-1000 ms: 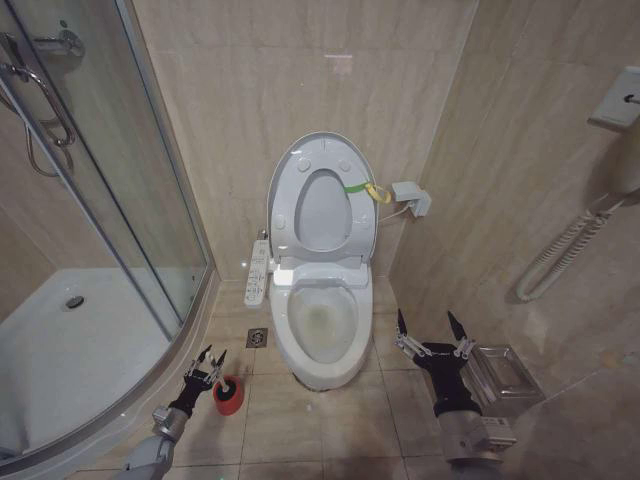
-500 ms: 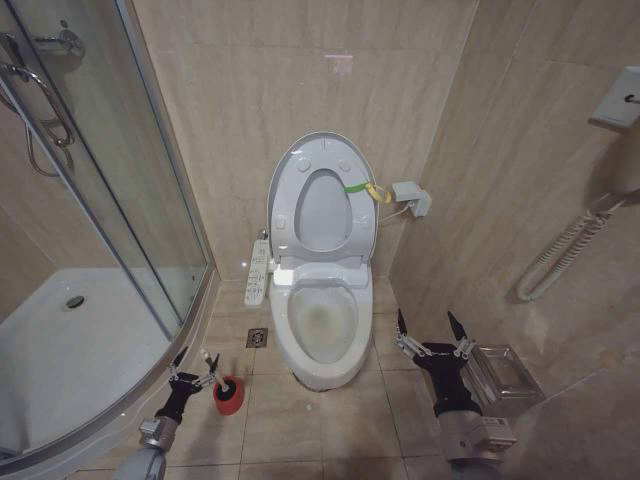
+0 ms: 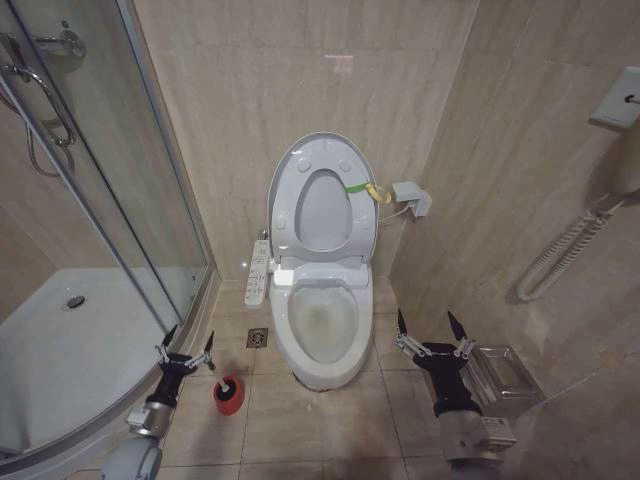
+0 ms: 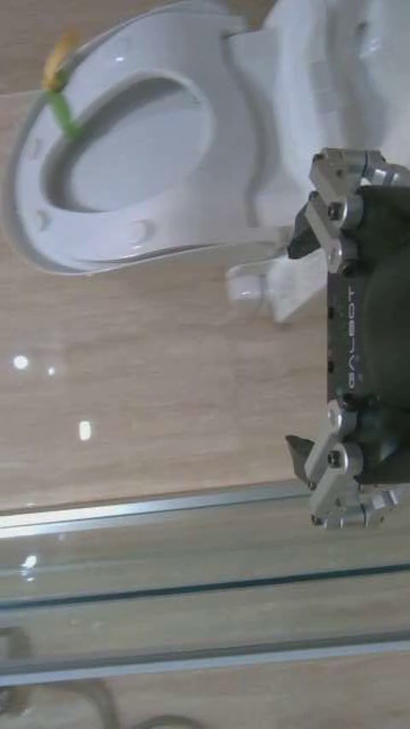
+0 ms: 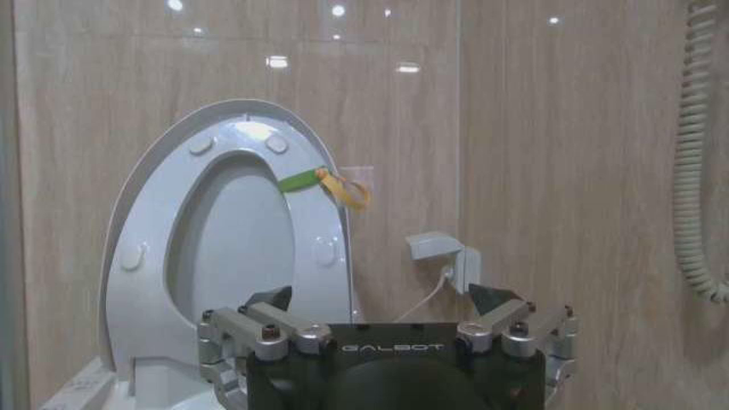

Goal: Open the toilet lid, clean the toilet bowl with a toilet brush, close the toilet lid, and flush.

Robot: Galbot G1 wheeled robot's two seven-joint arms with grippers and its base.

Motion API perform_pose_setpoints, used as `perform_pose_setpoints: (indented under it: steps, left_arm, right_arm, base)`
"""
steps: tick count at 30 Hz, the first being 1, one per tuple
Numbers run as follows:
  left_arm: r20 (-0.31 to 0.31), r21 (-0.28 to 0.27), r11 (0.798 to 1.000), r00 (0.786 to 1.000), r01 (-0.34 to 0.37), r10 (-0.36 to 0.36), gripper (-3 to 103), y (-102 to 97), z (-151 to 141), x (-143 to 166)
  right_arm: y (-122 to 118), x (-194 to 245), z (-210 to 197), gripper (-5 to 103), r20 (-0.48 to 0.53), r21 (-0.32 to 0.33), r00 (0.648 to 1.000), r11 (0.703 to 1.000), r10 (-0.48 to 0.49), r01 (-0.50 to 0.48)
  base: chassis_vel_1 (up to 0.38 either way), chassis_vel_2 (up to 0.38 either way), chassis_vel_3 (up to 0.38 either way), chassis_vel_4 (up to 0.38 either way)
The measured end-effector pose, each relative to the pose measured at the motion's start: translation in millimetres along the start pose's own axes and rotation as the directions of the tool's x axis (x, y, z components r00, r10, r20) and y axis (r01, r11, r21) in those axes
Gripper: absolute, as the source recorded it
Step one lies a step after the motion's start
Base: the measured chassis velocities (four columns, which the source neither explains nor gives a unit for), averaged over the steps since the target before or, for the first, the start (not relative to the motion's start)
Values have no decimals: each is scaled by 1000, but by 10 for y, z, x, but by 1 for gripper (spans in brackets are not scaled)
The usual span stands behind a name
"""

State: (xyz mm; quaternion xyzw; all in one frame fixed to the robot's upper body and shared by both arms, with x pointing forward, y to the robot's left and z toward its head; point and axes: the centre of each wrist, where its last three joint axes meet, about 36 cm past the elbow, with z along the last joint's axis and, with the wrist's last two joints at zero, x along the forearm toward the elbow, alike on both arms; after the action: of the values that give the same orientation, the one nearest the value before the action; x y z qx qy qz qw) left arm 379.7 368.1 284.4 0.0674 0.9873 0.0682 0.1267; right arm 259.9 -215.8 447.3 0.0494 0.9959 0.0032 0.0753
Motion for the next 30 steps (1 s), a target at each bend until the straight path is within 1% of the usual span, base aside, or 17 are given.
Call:
perform_pose_setpoints:
  steps: [1, 3, 4, 5, 6, 7, 9, 10, 11, 12, 14, 15, 19, 22, 23, 26, 30]
  left_arm:
    - [-1, 1, 1000, 1000, 18, -18, 100, 3, -119, -17]
    - [-6, 22, 999, 999, 44, -44, 100, 8, -400, -44]
    - [-6, 22, 999, 999, 44, -44, 100, 8, -400, -44]
    - [-7, 31, 998, 999, 46, -45, 102, 3, -521, -47]
    - [0, 33, 999, 999, 39, -39, 102, -19, -624, -42]
    - [0, 33, 999, 999, 39, -39, 102, -19, -624, -42]
    - [-1, 35, 999, 1000, 27, -27, 102, -112, -817, -39]
    - [-12, 44, 998, 999, 35, -35, 102, -182, -916, -49]
    - [-29, 57, 997, 998, 51, -49, 96, -267, -1046, -64]
    - [-29, 57, 997, 998, 51, -49, 96, -267, -1046, -64]
    - [-49, 73, 995, 997, 64, -60, 96, -371, -1237, -74]
    - [-46, 76, 995, 997, 63, -60, 96, -398, -1323, -75]
    - [-40, 73, 995, 997, 65, -63, 96, -392, -1449, -86]
    - [-37, 72, 992, 995, 99, -97, 97, -283, -1539, -149]
    - [-37, 72, 992, 995, 99, -97, 97, -283, -1539, -149]
    - [-37, 96, 985, 989, 145, -142, 97, -236, -1539, -190]
    - [-53, 123, 977, 984, 177, -171, 97, -276, -1533, -142]
  right_arm:
    - [0, 0, 0, 100, 0, 0, 1000, 1000, 0, 0]
    - [0, 0, 0, 100, 0, 0, 1000, 1000, 0, 0]
    - [0, 0, 0, 100, 0, 0, 1000, 1000, 0, 0]
    - [0, 0, 0, 100, 0, 0, 1000, 1000, 0, 0]
    - [0, 0, 0, 100, 0, 0, 1000, 1000, 0, 0]
    - [0, 0, 0, 100, 0, 0, 1000, 1000, 0, 0]
    - [0, 0, 0, 100, 0, 0, 1000, 1000, 0, 0]
    - [0, 0, 0, 100, 0, 0, 1000, 1000, 0, 0]
    - [0, 0, 0, 100, 0, 0, 1000, 1000, 0, 0]
    - [0, 0, 0, 100, 0, 0, 1000, 1000, 0, 0]
    - [0, 0, 0, 100, 0, 0, 1000, 1000, 0, 0]
    - [0, 0, 0, 100, 0, 0, 1000, 1000, 0, 0]
    - [0, 0, 0, 100, 0, 0, 1000, 1000, 0, 0]
    - [0, 0, 0, 100, 0, 0, 1000, 1000, 0, 0]
    - [0, 0, 0, 100, 0, 0, 1000, 1000, 0, 0]
    - [0, 0, 0, 100, 0, 0, 1000, 1000, 0, 0]
    - [0, 0, 0, 100, 0, 0, 1000, 1000, 0, 0]
  base:
    - [0, 0, 0, 0]
    - [0, 0, 0, 0]
    - [0, 0, 0, 0]
    - [0, 0, 0, 0]
    - [0, 0, 0, 0]
    - [0, 0, 0, 0]
    - [0, 0, 0, 0]
    - [0, 0, 0, 0]
    - [0, 0, 0, 0]
    - [0, 0, 0, 0]
    - [0, 0, 0, 0]
    - [0, 0, 0, 0]
    - [0, 0, 0, 0]
    - [0, 0, 0, 0]
    - [0, 0, 0, 0]
    - [0, 0, 0, 0]
    - [0, 0, 0, 0]
